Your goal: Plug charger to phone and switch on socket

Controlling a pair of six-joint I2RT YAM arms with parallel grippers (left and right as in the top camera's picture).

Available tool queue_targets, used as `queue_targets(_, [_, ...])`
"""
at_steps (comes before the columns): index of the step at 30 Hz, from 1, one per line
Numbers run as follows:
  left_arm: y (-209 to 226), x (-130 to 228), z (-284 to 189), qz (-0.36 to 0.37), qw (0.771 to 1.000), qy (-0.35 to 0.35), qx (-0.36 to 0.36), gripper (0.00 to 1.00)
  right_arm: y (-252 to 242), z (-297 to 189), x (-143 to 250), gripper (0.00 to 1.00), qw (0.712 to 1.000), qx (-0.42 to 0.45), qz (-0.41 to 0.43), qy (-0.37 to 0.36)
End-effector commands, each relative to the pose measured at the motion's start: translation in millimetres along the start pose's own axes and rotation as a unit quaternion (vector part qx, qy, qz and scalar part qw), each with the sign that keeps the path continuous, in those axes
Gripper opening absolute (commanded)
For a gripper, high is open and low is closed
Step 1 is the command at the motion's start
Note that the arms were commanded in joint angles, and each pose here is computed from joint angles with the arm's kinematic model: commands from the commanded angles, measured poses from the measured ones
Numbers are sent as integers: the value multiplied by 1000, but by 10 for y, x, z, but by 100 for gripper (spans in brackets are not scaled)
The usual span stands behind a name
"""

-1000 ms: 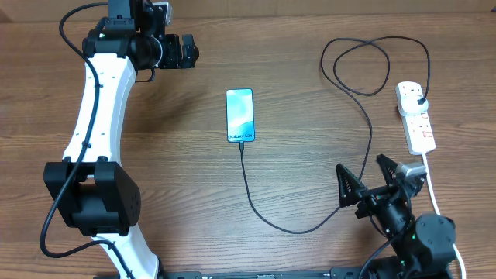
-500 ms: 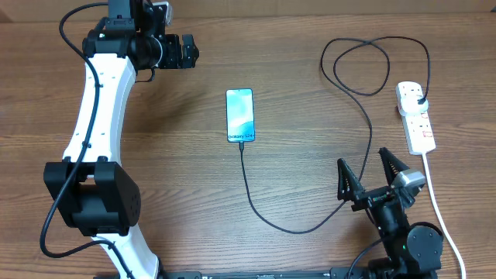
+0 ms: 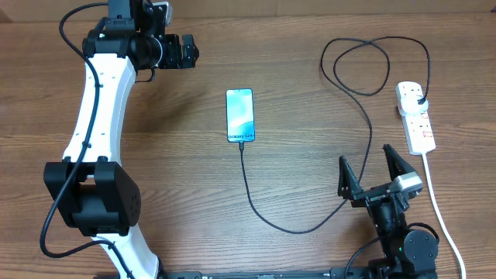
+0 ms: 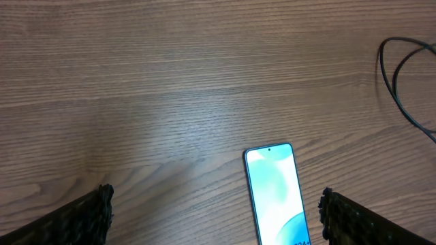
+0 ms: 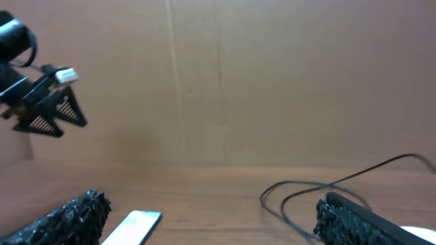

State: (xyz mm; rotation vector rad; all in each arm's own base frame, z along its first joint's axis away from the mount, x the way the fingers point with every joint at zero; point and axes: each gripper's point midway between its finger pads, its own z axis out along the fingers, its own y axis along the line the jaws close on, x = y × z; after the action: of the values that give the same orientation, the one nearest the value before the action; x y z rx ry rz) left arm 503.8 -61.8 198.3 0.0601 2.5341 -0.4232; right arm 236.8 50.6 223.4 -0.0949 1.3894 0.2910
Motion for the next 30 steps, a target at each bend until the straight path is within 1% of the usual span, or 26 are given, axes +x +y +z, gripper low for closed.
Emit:
queue_targets(1, [-18,19,36,15,1000,4,0,100,-108,-9,25,100,1000,26,-6,-1])
queue_targets(3, [-18,20,36,15,1000,4,0,100,-143,-13,95,100,999,33,-5,13])
queue_targets(9, [-18,19,36,15,1000,4,0,100,-262,-74,521,100,993,59,3,100])
queue_targets(13, [-18,19,36,15,1000,4,0,100,-282,-74,510,100,993,64,-12,99])
queue_targets(21, [-18,19,36,15,1000,4,0,100,-316,-79,510,100,992,73,-12,99])
queue_targets(30, [-18,19,36,15,1000,4,0,100,-276,-72,506,100,993,63,-4,97])
